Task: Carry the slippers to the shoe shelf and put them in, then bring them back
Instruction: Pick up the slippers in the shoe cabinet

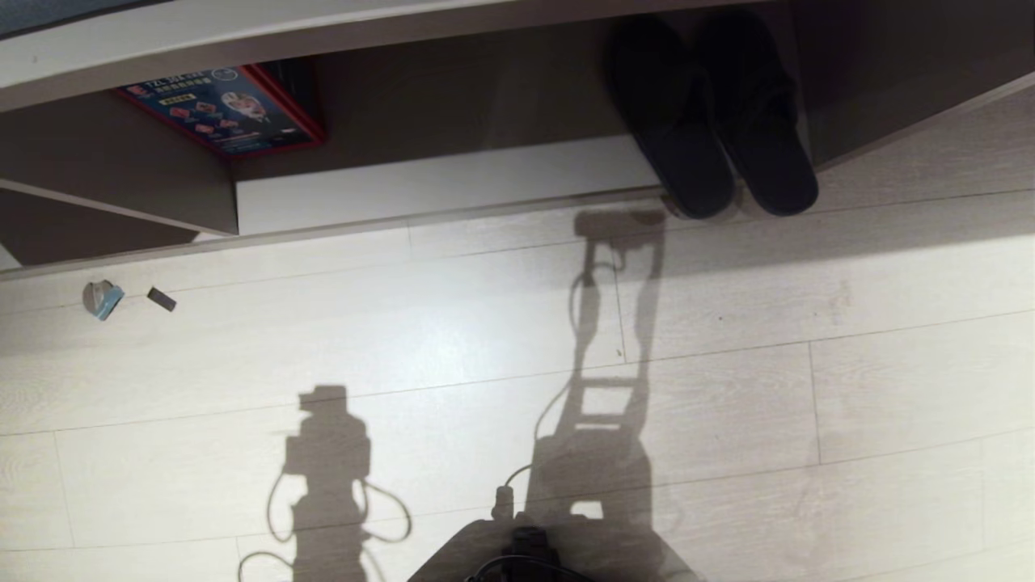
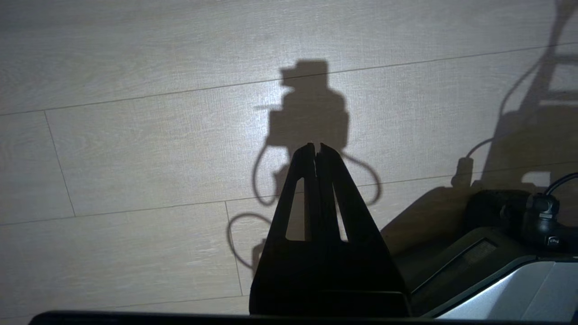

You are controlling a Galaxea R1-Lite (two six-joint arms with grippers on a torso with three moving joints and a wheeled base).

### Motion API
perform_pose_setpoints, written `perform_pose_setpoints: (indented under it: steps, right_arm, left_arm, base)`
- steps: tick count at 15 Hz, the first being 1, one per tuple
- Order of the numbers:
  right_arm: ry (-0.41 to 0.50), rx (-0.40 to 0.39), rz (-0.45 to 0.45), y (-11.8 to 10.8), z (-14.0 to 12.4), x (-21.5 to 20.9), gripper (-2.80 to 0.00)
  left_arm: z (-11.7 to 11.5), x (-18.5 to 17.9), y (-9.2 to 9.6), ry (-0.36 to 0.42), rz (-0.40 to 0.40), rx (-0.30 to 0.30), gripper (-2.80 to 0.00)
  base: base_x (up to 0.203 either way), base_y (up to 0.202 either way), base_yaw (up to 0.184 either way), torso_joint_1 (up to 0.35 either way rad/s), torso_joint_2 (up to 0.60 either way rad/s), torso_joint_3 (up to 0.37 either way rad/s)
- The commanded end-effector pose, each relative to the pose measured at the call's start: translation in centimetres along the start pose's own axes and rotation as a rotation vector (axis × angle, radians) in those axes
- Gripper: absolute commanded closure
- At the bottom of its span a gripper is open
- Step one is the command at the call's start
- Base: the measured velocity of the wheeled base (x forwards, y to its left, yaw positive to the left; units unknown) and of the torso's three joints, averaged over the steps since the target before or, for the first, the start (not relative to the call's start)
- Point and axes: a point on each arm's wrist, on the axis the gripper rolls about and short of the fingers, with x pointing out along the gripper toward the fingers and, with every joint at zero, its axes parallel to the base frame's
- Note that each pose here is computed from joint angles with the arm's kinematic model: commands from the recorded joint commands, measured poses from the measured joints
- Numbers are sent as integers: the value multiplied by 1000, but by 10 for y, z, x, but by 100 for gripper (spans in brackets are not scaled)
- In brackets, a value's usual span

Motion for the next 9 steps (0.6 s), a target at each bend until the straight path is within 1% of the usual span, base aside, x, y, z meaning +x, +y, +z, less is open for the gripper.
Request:
perform_pose_setpoints:
  steps: [1, 9]
  right_arm:
    - [1, 1, -1, 0, 0, 0, 0]
    - [1, 5, 0, 0, 0, 0, 0]
  left_arm:
    - [0, 0, 0, -1, 0, 0, 0]
    - [0, 0, 0, 0, 0, 0, 0]
  base:
    - [0, 0, 0, 0, 0, 0]
    - [0, 0, 0, 0, 0, 0]
